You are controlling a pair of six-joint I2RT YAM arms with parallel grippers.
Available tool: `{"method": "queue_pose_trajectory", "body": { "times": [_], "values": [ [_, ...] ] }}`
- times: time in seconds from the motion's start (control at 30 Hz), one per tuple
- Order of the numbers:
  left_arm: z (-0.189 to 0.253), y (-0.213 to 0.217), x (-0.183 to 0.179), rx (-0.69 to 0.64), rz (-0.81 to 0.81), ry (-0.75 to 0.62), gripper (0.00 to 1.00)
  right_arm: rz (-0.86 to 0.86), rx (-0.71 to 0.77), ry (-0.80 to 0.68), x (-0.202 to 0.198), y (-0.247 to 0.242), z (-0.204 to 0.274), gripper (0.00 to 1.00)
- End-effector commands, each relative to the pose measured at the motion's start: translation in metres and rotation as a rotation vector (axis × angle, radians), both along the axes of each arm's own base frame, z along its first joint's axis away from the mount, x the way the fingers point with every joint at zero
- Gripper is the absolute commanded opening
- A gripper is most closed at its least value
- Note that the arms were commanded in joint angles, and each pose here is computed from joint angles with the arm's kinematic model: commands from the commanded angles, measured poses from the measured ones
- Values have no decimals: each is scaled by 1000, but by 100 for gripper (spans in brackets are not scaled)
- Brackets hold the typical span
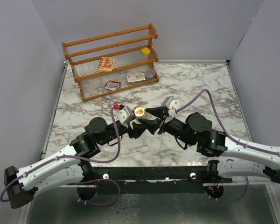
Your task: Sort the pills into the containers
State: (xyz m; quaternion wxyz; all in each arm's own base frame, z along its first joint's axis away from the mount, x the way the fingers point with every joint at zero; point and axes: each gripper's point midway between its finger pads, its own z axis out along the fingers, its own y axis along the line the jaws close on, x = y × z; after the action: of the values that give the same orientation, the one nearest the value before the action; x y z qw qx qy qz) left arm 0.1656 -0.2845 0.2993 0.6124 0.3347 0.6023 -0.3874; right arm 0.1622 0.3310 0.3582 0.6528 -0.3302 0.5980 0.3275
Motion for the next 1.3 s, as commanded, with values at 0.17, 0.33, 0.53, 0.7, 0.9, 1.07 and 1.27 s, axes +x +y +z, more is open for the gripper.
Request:
{"method": "queue_pose_trajectory", "body": {
  "times": [0.17,0.33,0.53,0.7,0.9,1.07,1.27],
  "values": [
    [38,-3,-4,-95,-32,-81,0,-73,-84,25,13,1,-15,43],
    [35,-5,-6,-81,-49,-77,0,-80,-86,6,16,2,-10,59],
    [35,-6,-8,-79,-58,-75,0,-84,-86,-14,17,3,-5,72],
    [36,-5,-9,-82,-60,-76,0,-101,-72,-24,20,0,0,72],
    [35,-6,-7,-81,-55,-72,0,-96,-63,-28,19,1,3,30],
    [33,-8,-7,-75,-59,-66,0,-86,-49,-26,18,3,5,25],
    [36,-7,-7,-86,-57,-66,16,-85,-48,-27,18,4,4,1]
  ]
}}
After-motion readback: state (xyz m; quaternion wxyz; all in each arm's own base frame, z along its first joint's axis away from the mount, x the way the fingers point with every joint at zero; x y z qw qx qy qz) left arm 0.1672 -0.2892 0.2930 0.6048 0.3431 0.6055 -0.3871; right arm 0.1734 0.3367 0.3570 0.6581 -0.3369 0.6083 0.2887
